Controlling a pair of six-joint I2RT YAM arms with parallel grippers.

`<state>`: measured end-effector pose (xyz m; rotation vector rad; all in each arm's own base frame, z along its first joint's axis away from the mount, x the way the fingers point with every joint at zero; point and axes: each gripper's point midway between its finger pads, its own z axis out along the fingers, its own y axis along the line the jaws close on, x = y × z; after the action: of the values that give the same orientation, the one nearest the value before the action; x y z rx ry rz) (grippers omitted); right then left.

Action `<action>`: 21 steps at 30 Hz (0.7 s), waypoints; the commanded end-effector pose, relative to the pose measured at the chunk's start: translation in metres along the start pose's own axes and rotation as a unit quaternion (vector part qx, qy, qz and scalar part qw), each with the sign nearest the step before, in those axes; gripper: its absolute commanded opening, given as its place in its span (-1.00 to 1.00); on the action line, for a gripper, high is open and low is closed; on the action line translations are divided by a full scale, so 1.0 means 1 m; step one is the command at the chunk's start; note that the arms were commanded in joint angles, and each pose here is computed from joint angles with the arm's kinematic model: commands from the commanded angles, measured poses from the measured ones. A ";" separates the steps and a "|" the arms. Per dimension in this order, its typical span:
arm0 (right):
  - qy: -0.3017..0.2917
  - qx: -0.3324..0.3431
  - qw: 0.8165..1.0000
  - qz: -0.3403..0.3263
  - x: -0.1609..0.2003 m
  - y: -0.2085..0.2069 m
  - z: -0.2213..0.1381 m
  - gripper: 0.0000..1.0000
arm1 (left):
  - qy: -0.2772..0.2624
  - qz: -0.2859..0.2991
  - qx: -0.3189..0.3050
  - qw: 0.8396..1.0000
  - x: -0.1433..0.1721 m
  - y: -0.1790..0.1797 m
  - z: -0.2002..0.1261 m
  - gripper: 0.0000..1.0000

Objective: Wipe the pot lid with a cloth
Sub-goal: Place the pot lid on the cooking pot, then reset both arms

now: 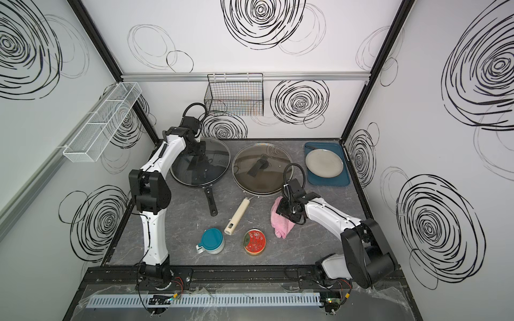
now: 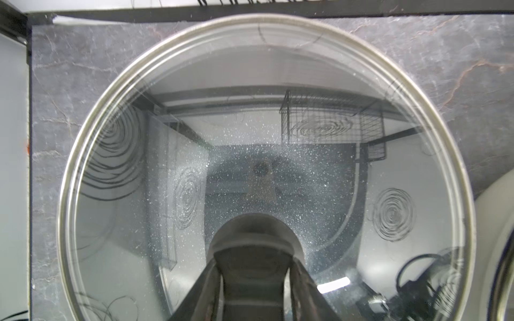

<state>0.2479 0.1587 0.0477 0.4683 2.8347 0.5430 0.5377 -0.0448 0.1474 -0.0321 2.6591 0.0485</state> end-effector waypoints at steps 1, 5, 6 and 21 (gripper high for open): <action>-0.002 -0.005 1.000 0.004 -0.002 0.005 -0.001 0.06 | -0.045 0.005 0.004 0.999 -0.020 -0.004 -0.029 -0.05; -0.002 -0.007 1.000 0.003 -0.001 0.006 -0.001 0.06 | -0.058 -0.003 -0.002 0.998 -0.025 -0.001 -0.034 -0.03; -0.002 -0.008 1.000 0.003 -0.002 0.007 -0.002 0.06 | -0.064 -0.006 -0.003 0.998 -0.027 0.000 -0.037 -0.02; -0.117 0.017 0.992 -0.043 -0.056 0.012 -0.071 0.89 | -0.258 -0.088 -0.002 0.962 -0.063 0.018 -0.165 0.09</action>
<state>0.2794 0.1430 0.1016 0.4031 2.6935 0.4605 0.5199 -0.0275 0.2802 -0.1830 2.2824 0.0564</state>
